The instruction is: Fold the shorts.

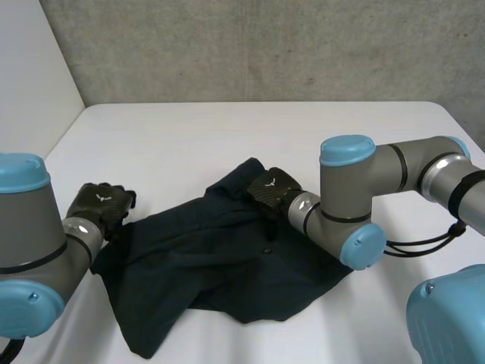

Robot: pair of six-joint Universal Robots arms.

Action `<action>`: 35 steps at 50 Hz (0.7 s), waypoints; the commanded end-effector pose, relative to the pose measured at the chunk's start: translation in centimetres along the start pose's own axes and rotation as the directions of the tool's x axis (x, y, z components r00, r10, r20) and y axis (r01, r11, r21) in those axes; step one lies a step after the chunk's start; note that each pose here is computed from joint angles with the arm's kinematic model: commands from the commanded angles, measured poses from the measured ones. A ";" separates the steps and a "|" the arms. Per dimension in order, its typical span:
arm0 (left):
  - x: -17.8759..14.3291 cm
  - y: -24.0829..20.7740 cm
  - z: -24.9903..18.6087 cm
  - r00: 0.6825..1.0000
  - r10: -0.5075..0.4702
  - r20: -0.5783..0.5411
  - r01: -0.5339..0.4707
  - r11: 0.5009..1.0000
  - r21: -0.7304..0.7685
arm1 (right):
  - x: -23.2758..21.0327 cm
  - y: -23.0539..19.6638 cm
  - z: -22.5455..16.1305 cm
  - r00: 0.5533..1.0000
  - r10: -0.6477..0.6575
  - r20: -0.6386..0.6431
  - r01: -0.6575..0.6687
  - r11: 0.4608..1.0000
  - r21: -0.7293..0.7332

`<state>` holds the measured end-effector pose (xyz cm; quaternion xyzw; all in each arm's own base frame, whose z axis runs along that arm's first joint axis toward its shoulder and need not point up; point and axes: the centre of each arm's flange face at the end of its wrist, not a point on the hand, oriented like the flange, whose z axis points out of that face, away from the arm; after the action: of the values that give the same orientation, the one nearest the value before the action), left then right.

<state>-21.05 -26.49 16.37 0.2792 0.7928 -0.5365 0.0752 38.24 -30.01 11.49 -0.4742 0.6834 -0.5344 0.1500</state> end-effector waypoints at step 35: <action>-6.2 -21.6 -2.5 0.942 -0.232 0.241 -0.035 0.646 0.762 | 13.4 -22.5 -9.9 0.829 0.021 -0.559 0.378 0.715 0.588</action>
<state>-25.82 -33.56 41.24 0.1198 0.4464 -0.8846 0.0622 35.38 -35.57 41.36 -0.2606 0.3557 -0.8960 0.0530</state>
